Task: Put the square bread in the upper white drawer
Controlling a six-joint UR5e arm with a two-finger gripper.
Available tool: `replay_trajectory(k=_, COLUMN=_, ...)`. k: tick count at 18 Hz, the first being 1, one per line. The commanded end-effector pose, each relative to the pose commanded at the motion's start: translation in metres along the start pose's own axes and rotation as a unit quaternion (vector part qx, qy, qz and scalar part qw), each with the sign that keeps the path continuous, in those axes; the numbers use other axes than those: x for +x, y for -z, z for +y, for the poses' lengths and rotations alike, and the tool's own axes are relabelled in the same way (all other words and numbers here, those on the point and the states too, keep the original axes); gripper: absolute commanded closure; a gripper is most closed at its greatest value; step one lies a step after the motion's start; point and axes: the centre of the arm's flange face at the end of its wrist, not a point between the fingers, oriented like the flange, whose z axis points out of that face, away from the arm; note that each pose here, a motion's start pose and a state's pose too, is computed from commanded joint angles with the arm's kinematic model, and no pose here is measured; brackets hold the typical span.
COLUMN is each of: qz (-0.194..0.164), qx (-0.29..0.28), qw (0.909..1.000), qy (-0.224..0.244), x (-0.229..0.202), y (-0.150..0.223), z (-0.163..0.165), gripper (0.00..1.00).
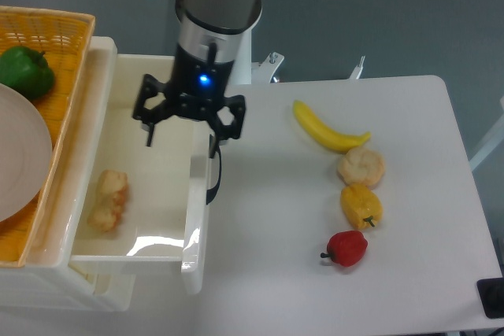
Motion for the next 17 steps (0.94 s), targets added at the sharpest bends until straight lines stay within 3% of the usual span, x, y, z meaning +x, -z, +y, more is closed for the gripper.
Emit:
replay_trajectory(k=3, qz=-0.07, qx=-0.021, qw=0.997, qy=-0.027, x=-0.024, y=0.011, z=0.006, gripper=0.0)
replay_trajectory(k=7, qz=-0.121, qx=-0.049, qw=0.9897, qy=-0.06, x=-0.05, y=0.016, z=0.013, gripper=0.0)
replay_trajectory(k=13, qz=-0.161, qx=-0.093, qw=0.9743, qy=-0.127, x=-0.078, y=0.016, z=0.019, gripper=0.0)
replay_trajectory(k=17, qz=-0.17, qx=-0.129, qw=0.9667, qy=-0.141, x=-0.104, y=-0.005, z=0.022, gripper=0.0)
